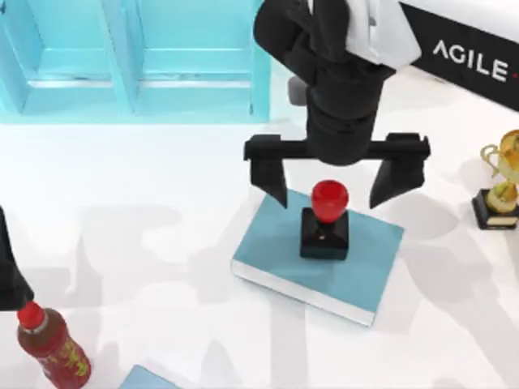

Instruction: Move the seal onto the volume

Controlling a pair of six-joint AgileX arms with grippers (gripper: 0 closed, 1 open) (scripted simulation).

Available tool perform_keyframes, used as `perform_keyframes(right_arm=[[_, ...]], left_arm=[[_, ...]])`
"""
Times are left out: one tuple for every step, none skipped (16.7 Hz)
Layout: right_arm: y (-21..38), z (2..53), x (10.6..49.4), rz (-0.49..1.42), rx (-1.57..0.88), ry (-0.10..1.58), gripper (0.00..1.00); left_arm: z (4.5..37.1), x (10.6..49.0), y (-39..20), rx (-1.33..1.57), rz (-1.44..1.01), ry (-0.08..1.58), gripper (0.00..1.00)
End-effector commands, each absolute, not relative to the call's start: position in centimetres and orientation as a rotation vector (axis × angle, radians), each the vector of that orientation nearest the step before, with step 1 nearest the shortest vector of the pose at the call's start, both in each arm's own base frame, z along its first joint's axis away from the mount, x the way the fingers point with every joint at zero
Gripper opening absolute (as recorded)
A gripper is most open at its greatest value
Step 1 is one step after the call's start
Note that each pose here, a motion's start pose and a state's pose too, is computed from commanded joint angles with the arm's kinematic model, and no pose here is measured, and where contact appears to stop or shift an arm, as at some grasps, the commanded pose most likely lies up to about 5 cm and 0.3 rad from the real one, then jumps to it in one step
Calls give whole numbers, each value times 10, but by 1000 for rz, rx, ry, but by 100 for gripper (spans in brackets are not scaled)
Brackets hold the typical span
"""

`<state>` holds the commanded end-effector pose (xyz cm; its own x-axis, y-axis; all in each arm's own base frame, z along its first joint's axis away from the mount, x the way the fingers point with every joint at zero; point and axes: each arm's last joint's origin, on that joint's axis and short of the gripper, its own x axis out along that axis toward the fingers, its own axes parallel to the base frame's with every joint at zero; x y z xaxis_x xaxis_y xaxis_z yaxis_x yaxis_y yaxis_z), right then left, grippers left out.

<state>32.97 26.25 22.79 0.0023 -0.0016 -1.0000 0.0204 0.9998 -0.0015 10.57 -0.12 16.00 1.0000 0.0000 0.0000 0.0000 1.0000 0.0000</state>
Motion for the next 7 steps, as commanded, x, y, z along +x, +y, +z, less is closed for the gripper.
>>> perform_keyframes(right_arm=[[262, 231, 330, -21, 18, 1569, 100], [262, 236, 331, -21, 18, 1568, 100], [263, 242, 330, -18, 17, 1567, 100], [263, 249, 330, -16, 15, 1567, 100], [263, 254, 330, -15, 14, 1567, 100], [263, 257, 329, -15, 12, 1568, 100], [263, 257, 329, -14, 12, 1568, 100]], left_arm=[[160, 106, -1, 0, 0, 0, 100], [160, 106, -1, 0, 0, 0, 100], [160, 106, -1, 0, 0, 0, 100], [160, 106, -1, 0, 0, 0, 100], [160, 106, -1, 0, 0, 0, 100], [160, 106, -1, 0, 0, 0, 100], [160, 106, -1, 0, 0, 0, 100]])
